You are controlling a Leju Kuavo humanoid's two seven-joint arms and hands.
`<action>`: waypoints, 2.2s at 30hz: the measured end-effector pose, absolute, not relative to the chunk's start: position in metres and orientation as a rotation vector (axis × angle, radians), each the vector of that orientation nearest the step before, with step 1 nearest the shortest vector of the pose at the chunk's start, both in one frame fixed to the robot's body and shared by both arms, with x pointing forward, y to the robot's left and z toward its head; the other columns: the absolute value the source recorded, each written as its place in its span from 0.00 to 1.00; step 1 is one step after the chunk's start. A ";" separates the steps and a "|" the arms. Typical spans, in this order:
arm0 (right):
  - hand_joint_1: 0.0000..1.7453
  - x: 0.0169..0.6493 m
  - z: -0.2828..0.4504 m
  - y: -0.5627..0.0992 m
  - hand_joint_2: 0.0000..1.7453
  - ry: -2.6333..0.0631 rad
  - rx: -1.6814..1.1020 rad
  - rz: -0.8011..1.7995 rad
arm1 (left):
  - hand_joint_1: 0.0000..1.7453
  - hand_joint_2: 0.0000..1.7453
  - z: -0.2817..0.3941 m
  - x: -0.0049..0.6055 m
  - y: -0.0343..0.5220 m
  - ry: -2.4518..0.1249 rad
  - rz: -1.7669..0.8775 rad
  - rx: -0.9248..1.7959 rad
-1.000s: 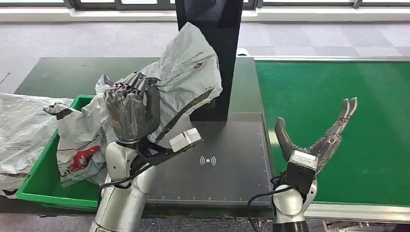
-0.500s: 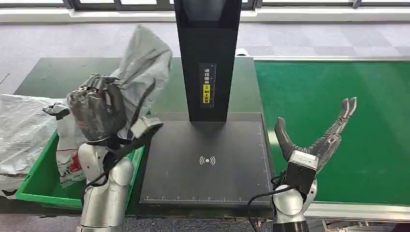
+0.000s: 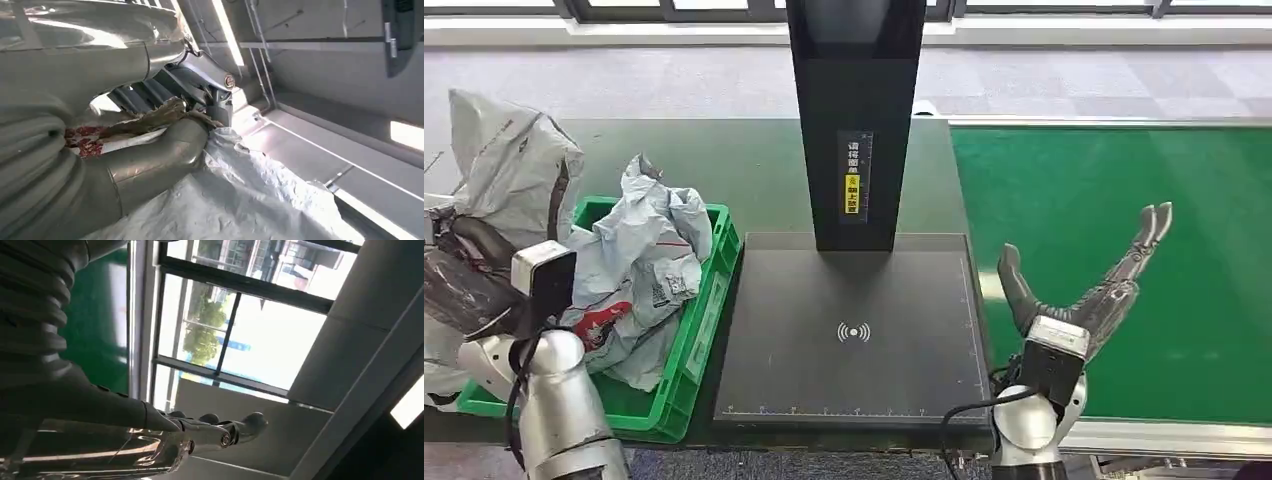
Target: Moved the parcel from conveyor to table for the left to box.
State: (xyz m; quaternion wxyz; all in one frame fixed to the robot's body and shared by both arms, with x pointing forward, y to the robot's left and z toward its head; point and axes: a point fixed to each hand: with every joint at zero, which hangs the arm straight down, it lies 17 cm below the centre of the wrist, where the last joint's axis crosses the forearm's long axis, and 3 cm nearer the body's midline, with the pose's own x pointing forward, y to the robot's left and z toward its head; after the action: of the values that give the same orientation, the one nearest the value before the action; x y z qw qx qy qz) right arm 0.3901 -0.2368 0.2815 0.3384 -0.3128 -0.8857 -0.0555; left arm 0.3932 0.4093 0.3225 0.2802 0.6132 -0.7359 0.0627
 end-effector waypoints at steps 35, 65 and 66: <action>0.00 0.387 0.286 -0.241 1.00 -2.317 -0.824 -0.145 | 0.97 1.00 0.319 0.436 0.350 -1.910 -0.020 1.550; 0.00 0.389 0.285 -0.239 1.00 -2.318 -0.807 -0.120 | 0.00 1.00 0.288 0.445 0.345 -1.892 0.005 1.437; 0.00 0.389 0.285 -0.238 1.00 -2.318 -0.807 -0.120 | 0.00 1.00 0.288 0.445 0.345 -1.892 0.005 1.436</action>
State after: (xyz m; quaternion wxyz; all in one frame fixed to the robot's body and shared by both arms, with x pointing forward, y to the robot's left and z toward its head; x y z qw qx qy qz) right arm 0.3891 -0.2385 0.2847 0.3354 -0.3093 -0.8887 -0.0462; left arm 0.4448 0.3450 0.2880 0.3737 0.5608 -0.7388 0.0019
